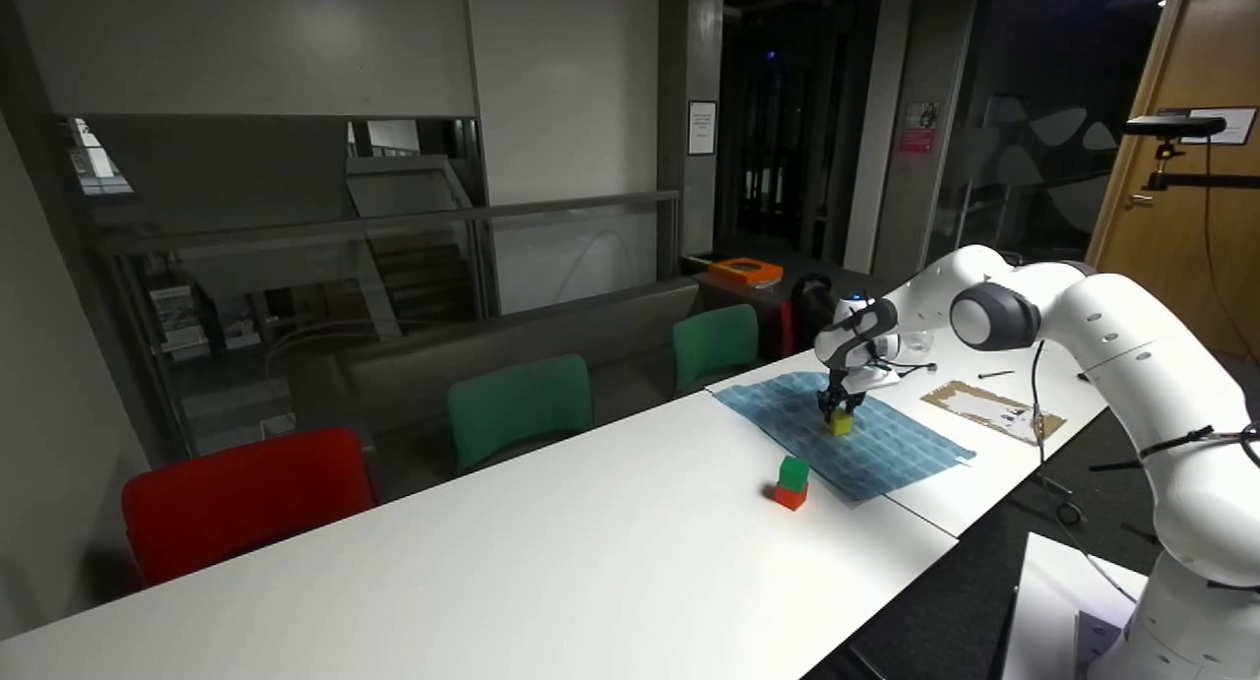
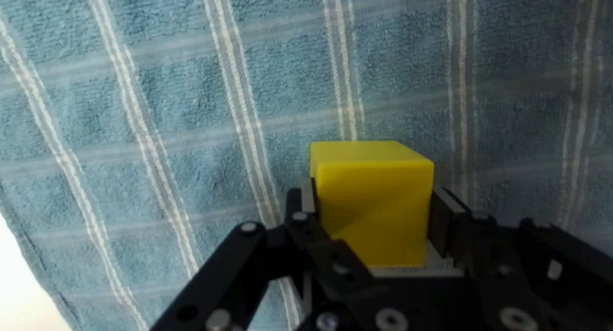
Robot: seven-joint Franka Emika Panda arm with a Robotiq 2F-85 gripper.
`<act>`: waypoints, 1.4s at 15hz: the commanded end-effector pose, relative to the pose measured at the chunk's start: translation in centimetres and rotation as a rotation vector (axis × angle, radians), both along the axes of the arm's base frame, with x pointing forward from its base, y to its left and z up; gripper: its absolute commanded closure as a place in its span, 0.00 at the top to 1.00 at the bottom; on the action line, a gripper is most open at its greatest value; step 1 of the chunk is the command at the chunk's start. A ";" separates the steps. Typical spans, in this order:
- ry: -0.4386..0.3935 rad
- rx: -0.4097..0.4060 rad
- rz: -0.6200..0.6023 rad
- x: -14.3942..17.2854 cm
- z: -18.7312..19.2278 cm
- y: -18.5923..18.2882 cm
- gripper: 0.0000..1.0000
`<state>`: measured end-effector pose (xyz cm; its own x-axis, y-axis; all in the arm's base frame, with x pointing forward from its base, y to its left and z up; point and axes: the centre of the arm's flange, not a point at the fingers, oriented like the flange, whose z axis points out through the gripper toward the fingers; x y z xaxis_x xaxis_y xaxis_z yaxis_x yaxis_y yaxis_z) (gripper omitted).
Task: Pick up the yellow object and put it on the towel
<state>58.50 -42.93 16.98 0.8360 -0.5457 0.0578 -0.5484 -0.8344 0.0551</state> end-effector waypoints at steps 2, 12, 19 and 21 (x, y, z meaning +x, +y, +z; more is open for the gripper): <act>0.016 -0.003 0.015 1.0 0.4 -1.2 0.88; -0.065 -0.046 -0.004 0.3 4.1 -0.2 1.00; -0.325 -0.026 0.009 -2.1 11.2 4.3 1.00; -0.353 0.024 0.064 -2.1 11.4 6.9 1.00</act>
<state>59.70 -40.34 26.86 0.7790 -0.5374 0.3229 -0.5478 -0.8340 -0.0664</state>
